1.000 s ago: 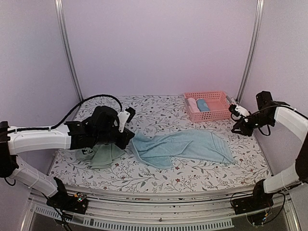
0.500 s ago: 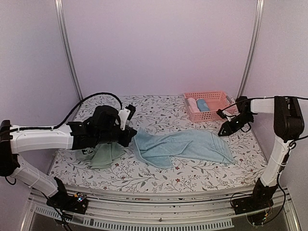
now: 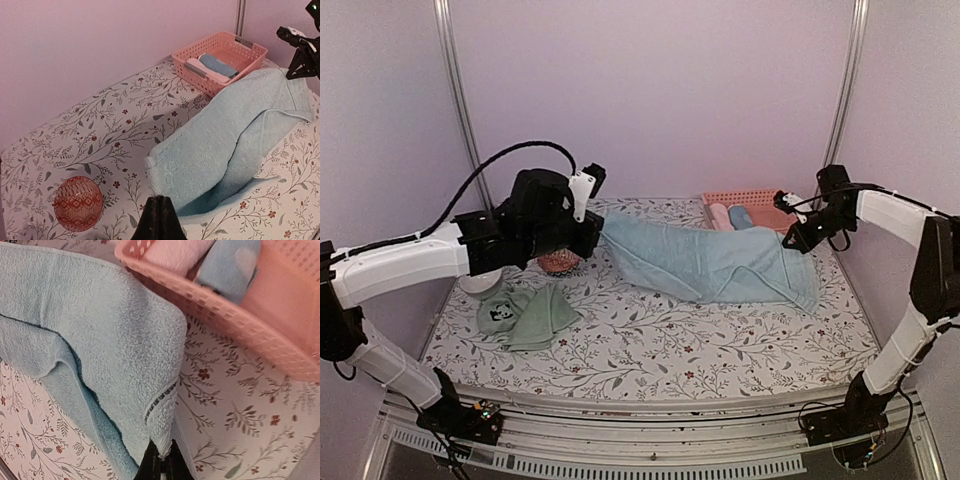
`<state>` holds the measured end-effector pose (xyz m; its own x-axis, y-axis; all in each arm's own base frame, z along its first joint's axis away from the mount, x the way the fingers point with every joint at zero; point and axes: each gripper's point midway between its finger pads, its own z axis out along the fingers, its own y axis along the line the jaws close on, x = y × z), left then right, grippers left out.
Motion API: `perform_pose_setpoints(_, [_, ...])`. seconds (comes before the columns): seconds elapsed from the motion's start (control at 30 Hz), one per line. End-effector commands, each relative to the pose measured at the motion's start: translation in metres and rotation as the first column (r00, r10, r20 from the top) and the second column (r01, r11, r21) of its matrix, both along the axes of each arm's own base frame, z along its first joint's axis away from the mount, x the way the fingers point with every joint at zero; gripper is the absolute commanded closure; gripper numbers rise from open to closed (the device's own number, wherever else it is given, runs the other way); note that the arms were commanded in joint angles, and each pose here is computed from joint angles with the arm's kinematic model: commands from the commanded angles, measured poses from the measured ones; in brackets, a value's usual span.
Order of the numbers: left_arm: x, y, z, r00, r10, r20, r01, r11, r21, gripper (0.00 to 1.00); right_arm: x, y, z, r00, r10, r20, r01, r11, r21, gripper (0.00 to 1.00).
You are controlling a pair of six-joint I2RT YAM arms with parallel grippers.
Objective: Roll the towels
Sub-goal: Flatten out the towel at the center of the board.
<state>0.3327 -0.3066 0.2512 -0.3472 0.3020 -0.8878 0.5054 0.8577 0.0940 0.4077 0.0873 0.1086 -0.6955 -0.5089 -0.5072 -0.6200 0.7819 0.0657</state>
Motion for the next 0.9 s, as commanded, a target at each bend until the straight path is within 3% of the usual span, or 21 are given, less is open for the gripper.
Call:
perform_pose_setpoints(0.0, [-0.025, 0.02, 0.044, 0.992, -0.056, 0.117, 0.059, 0.998, -0.016, 1.0, -0.026, -0.007, 0.075, 0.967, 0.082, 0.241, -0.07, 0.996, -0.059, 0.97])
perform_pose_setpoints(0.1, [-0.057, 0.01, 0.016, 0.976, -0.212, 0.039, 0.214, 0.975, -0.058, 1.0, -0.092, 0.005, 0.032, 0.954, 0.26, 0.15, -0.254, 0.965, -0.057, 0.93])
perform_pose_setpoints(0.23, [-0.109, -0.008, -0.045, 0.894, -0.424, -0.144, 0.417, 0.906, -0.078, 1.0, -0.18, 0.006, -0.029, 0.903, 0.429, -0.028, -0.429, 0.902, -0.045, 0.75])
perform_pose_setpoints(0.33, [-0.126, -0.003, -0.081, 0.868, -0.436, -0.24, 0.434, 0.899, -0.063, 1.0, -0.202, 0.003, -0.035, 0.881, 0.471, -0.052, -0.473, 0.879, -0.053, 0.7])
perform_pose_setpoints(0.53, [-0.122, -0.002, -0.085, 0.882, -0.404, -0.241, 0.396, 0.914, -0.082, 1.0, -0.159, 0.012, 0.014, 0.91, 0.404, 0.093, -0.406, 0.914, 0.007, 0.68])
perform_pose_setpoints(0.87, [-0.119, -0.007, -0.091, 0.883, -0.398, -0.248, 0.388, 0.917, -0.091, 1.0, -0.099, 0.022, -0.011, 0.958, 0.279, -0.058, -0.27, 0.954, 0.132, 0.73])
